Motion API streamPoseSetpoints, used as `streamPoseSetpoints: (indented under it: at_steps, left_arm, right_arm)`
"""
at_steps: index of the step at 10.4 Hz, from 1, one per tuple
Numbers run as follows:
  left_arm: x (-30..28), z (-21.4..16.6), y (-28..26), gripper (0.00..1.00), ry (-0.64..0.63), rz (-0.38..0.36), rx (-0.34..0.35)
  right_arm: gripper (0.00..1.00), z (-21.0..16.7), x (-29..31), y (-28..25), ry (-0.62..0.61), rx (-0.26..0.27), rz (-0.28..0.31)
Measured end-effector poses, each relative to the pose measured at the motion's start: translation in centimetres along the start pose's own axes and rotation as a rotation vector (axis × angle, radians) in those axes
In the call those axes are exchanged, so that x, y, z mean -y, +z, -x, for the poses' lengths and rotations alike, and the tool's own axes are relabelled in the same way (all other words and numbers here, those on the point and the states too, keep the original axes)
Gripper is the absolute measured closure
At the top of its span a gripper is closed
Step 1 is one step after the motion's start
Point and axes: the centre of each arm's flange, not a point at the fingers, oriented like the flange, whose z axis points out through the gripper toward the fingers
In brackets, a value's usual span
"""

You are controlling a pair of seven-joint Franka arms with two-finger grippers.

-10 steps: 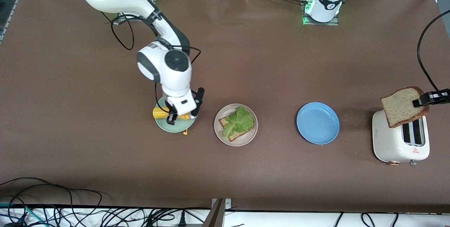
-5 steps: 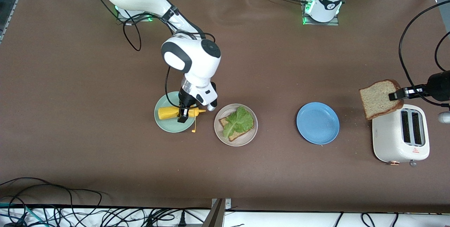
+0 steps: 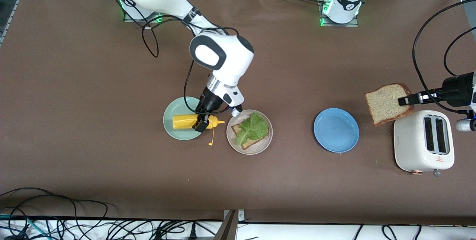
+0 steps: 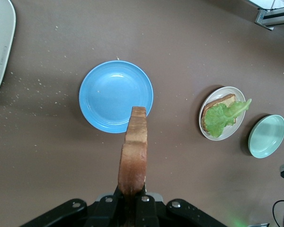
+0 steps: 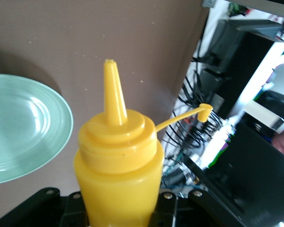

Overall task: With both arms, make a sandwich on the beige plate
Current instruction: 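Squeeze mustard over the lettuce while the left gripper lifts the second bread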

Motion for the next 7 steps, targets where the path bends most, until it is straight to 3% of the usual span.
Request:
streamPoseSetpoints:
  at_steps: [1, 4, 5, 7]
  left_arm:
    - [-0.6, 0.1, 0.4, 0.91, -0.002, -0.002, 0.007]
    - [-2.3, 0.4, 1.4, 0.91, -0.014, 0.011, 0.028]
    - [-2.6, 0.4, 1.8, 0.91, -0.02, 0.011, 0.034]
    - [-3.4, 0.4, 2.5, 0.91, -0.021, 0.036, 0.052]
  right_arm:
    - [0.9, -1.2, 1.4, -0.6, 0.007, 0.023, 0.028]
    - [0.9, -2.0, 2.1, -0.6, 0.037, 0.04, 0.042]
    - [0.9, -1.6, 1.5, -0.4, 0.063, 0.039, 0.012]
    - [0.9, 0.6, -0.6, 1.0, 0.158, 0.024, -0.13]
